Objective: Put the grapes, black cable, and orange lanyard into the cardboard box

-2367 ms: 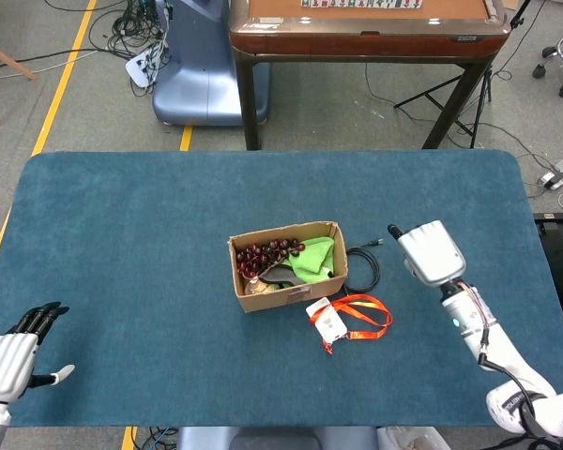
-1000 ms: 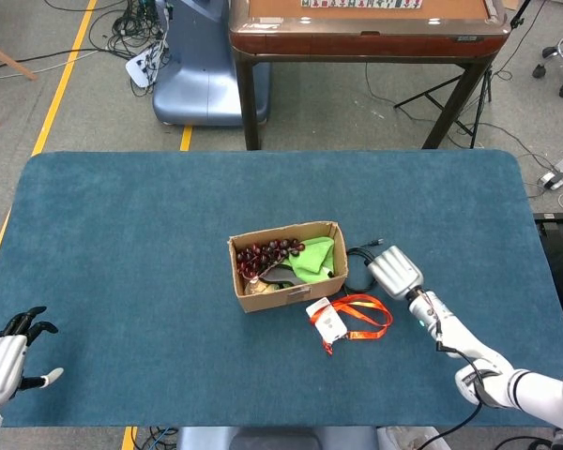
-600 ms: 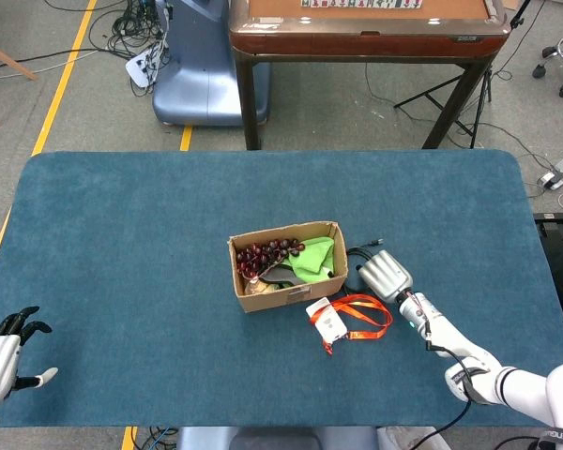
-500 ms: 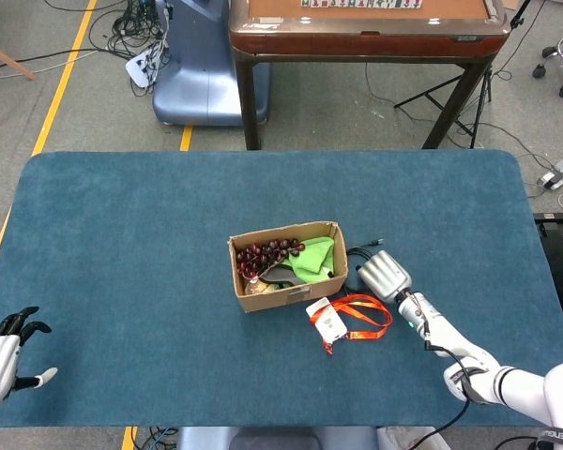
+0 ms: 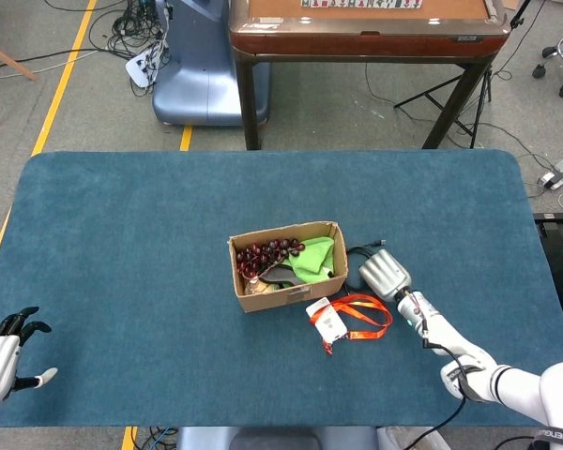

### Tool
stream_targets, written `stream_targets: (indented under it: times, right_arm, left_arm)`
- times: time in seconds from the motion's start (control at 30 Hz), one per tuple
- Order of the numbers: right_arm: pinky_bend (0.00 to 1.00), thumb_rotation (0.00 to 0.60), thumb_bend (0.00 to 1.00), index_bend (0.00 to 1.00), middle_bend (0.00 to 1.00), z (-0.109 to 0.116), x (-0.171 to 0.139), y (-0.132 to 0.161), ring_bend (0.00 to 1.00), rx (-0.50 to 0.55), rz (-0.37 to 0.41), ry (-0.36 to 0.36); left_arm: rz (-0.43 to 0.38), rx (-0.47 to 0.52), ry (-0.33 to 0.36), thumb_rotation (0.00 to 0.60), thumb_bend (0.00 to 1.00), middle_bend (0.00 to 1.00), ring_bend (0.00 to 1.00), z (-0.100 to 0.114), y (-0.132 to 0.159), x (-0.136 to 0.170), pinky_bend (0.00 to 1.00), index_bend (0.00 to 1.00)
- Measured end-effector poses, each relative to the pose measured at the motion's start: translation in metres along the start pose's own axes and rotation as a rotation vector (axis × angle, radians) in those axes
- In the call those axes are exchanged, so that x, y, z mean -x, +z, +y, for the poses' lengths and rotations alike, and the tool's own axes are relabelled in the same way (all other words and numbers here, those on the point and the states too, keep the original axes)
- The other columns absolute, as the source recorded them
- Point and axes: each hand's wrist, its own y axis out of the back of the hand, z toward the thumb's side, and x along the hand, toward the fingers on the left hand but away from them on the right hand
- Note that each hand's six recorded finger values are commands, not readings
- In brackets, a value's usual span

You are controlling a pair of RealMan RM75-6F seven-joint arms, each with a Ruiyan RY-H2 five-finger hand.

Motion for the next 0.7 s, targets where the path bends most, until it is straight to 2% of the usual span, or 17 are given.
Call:
stream_targets:
  times: [0.33, 0.7]
  right_arm:
    - [1.00, 0.600, 0.43, 0.72, 1.00, 0.026, -0.017, -0.010, 1.00, 0.034, -0.019, -0.083]
    - [1.00, 0.600, 0.43, 0.72, 1.00, 0.083, -0.057, -0.037, 1.00, 0.051, -0.086, -0.232]
  left_arm:
    - [-0.004, -0.003, -0.001, 0.600, 0.01, 0.15, 0.15, 0.000, 0.001, 0.000, 0.36, 0.34]
    - [-0.018, -0.005, -0.003, 0.600, 0.01, 0.15, 0.15, -0.002, 0.003, -0.002, 0.36, 0.34]
